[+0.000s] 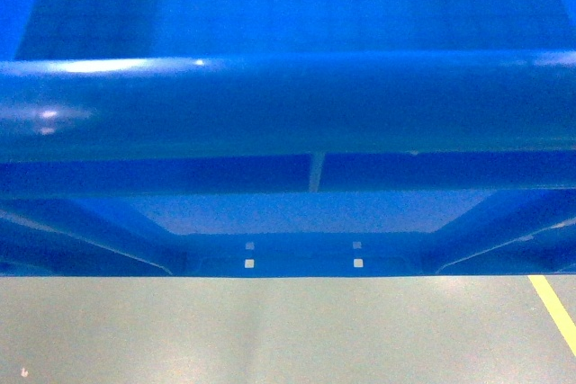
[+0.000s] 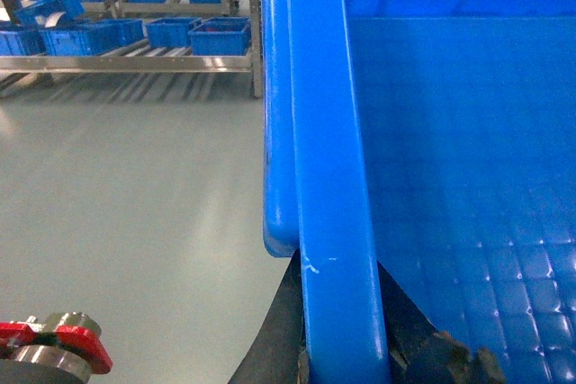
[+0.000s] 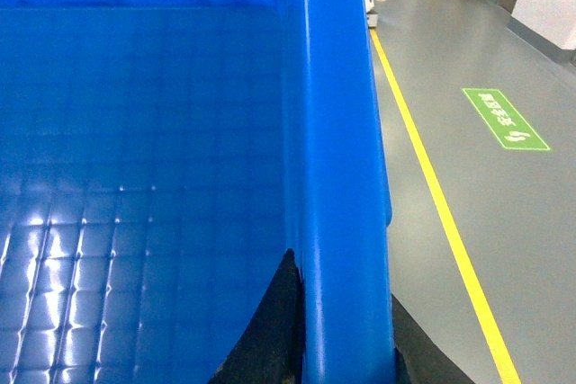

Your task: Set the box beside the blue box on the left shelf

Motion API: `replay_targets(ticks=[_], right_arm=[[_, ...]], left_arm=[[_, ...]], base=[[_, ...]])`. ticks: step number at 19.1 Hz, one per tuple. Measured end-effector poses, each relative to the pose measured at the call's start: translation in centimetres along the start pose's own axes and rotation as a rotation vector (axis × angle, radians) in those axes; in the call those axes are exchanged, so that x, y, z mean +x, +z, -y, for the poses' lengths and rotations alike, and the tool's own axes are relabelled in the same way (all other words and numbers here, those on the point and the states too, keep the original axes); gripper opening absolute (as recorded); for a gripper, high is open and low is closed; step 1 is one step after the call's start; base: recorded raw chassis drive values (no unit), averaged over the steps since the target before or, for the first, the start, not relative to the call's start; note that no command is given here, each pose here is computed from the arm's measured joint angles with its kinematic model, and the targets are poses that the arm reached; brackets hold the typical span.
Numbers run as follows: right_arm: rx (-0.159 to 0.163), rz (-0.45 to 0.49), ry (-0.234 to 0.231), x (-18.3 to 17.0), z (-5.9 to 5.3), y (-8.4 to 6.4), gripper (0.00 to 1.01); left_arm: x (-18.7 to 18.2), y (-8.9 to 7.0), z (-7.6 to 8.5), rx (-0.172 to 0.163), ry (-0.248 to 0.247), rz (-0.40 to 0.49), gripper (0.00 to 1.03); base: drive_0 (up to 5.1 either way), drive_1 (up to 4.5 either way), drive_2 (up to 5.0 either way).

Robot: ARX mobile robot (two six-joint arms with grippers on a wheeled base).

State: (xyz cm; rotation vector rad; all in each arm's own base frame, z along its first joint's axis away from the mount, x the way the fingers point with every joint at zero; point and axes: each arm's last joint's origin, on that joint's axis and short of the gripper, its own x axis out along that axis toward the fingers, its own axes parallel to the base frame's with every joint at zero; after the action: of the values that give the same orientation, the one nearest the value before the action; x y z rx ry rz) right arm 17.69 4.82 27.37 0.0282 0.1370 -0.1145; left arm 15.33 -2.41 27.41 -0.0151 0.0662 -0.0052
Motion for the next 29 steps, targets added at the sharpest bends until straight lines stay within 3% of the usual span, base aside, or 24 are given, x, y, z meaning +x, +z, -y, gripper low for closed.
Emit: replay_targets(ticks=[29], right_arm=[[0.001,0.002,0.001,0.01,-0.01,0.02,0.09]], left_arm=[[-0.04,0.06,0.0,0.001,-0.001,0.006,0.07]], base=[[0.0,3.99,-4.0]])
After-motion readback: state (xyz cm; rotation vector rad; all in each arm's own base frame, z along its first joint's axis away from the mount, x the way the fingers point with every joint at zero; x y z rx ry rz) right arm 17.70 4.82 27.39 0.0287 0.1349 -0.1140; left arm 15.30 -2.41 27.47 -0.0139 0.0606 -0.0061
